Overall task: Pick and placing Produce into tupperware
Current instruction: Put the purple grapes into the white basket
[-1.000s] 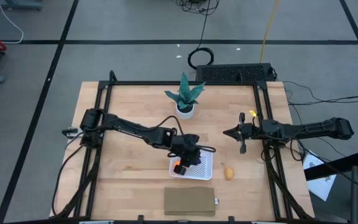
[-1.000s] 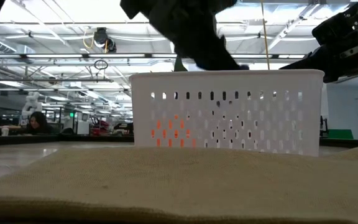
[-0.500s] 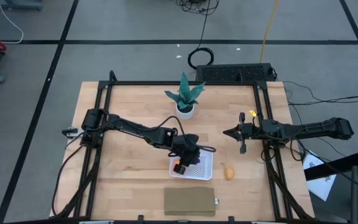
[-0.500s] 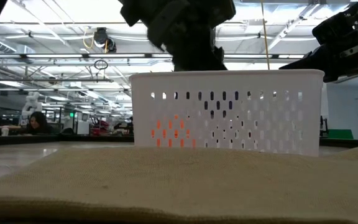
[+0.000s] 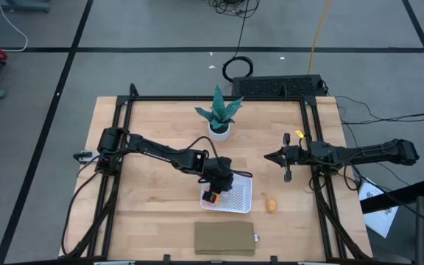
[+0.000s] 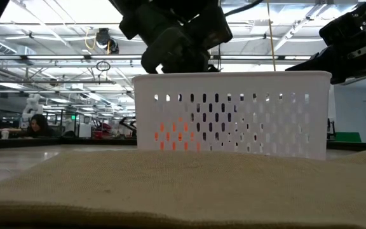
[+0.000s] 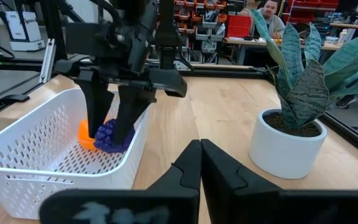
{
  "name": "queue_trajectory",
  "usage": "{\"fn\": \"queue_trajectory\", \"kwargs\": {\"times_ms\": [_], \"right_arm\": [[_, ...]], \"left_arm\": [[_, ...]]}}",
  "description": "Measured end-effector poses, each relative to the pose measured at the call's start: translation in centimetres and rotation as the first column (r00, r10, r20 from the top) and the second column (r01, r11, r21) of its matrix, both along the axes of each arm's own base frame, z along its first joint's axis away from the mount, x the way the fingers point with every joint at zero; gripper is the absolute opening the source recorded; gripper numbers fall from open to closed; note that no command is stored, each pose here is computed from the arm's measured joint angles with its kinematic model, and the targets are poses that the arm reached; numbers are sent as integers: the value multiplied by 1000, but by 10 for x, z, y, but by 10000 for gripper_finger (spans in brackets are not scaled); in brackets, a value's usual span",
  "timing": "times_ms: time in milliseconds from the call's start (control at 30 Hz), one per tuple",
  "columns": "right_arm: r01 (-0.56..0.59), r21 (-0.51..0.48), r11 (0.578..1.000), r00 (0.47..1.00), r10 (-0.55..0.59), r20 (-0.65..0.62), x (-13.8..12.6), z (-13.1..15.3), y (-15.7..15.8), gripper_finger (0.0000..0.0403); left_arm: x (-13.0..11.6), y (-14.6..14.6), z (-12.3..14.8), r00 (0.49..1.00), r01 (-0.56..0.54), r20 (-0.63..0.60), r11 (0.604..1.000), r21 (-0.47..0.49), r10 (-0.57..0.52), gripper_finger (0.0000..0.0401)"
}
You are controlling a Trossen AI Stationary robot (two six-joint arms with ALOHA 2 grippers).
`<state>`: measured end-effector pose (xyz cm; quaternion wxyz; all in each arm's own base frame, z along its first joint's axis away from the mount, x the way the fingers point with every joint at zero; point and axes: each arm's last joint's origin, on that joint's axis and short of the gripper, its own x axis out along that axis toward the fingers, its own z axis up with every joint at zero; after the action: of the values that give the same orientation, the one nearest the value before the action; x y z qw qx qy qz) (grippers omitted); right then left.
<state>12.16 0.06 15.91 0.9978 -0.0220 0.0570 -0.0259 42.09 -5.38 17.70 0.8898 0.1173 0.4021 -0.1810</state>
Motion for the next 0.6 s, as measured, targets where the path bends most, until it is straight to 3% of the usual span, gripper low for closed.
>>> {"fn": "queue_trajectory", "kwargs": {"times_ms": [600], "right_arm": [[0,-1,1000,1000,0,-19,0,-2,0,0]], "left_arm": [[4,-1,-21,999,26,-24,999,20,-25,154]]}}
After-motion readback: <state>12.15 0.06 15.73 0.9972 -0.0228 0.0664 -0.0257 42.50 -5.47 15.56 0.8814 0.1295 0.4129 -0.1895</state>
